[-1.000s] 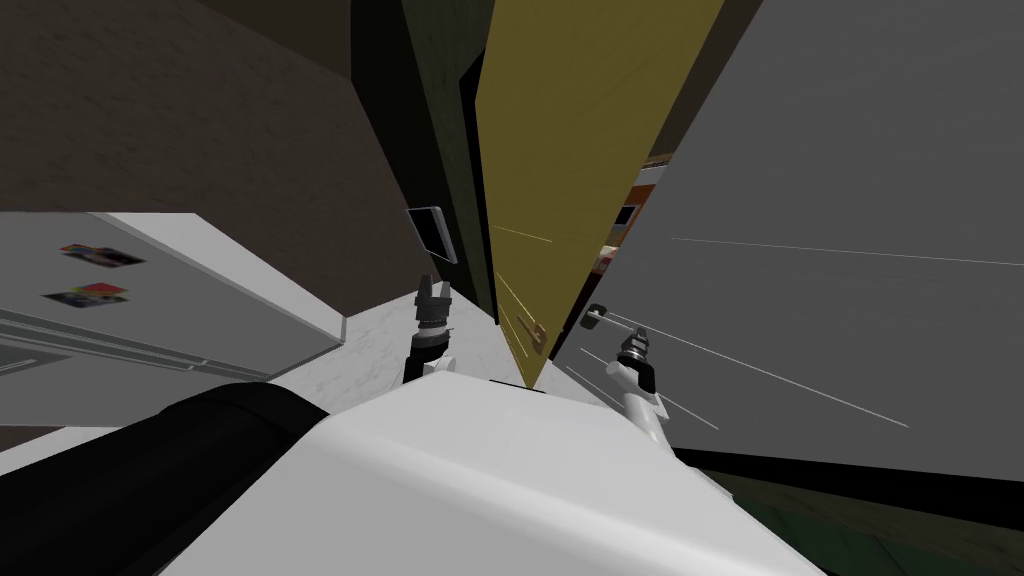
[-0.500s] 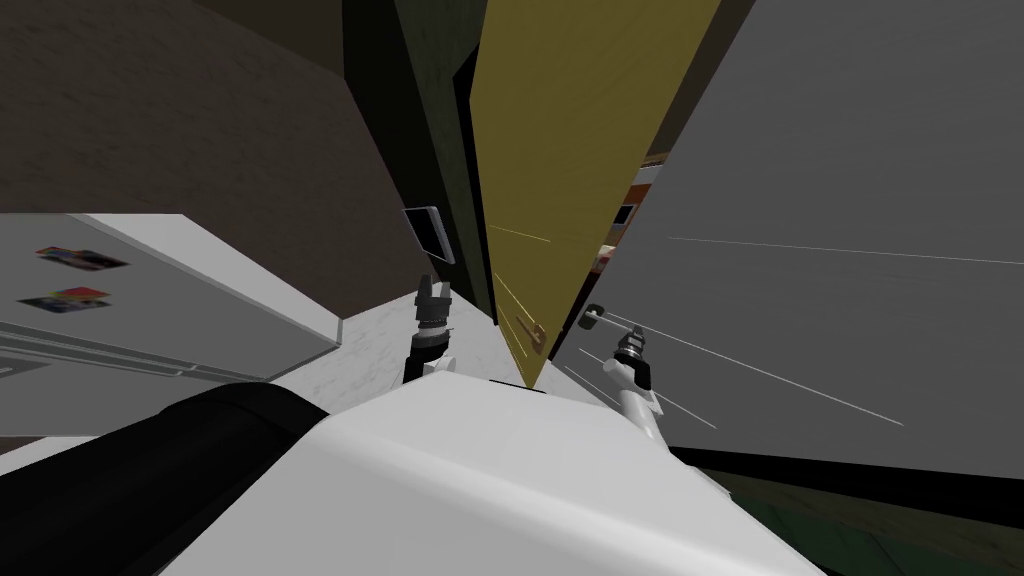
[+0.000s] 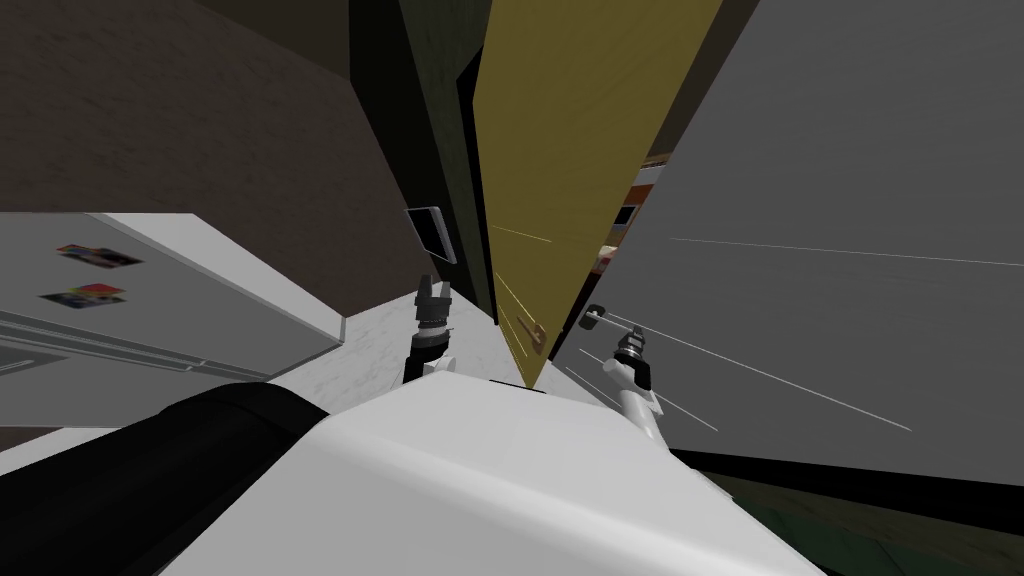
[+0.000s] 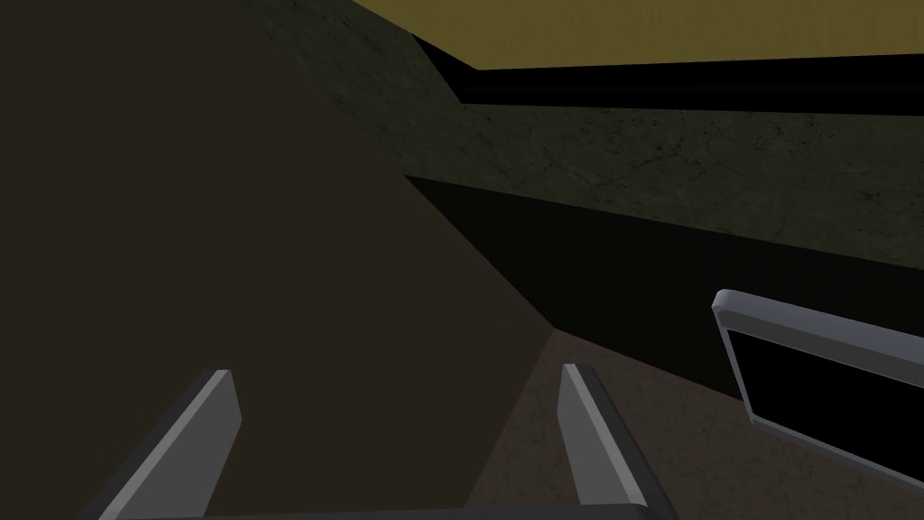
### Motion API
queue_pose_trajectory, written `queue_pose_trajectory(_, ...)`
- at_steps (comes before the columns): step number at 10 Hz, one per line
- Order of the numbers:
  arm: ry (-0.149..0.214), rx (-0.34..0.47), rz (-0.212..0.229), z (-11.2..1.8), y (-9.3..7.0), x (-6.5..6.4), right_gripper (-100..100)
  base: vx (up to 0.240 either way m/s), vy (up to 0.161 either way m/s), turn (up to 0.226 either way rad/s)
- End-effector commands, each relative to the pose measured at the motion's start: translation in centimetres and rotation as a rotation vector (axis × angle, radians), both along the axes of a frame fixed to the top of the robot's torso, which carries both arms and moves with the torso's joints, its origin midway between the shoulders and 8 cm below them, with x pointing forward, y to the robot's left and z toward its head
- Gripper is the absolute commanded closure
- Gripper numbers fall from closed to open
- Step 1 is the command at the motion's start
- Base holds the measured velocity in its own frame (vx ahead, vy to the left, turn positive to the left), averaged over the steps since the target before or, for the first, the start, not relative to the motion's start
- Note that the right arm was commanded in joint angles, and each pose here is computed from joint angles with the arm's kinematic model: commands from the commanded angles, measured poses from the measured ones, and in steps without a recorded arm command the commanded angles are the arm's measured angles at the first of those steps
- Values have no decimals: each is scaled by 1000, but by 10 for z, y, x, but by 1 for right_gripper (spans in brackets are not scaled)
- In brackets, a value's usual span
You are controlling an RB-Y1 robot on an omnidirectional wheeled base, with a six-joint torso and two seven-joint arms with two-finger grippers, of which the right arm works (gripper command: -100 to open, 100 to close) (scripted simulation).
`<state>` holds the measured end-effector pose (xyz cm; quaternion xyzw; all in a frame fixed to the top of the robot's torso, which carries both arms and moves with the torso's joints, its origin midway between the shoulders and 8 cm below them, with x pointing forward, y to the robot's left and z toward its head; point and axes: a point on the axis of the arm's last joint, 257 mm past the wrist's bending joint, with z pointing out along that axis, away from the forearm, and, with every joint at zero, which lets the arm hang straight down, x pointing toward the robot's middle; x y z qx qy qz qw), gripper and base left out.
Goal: Pull the door open
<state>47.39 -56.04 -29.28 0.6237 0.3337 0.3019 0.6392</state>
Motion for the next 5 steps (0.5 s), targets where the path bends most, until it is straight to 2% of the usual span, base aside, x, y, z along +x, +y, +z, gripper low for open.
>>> queue_pose_trajectory(1, 8, -15, -22, 0, -9, -6, -100, -1, 1, -34)
queue_pose_trajectory(5, 23, -44, -69, 1, -26, -18, -100, -3, 12, -31)
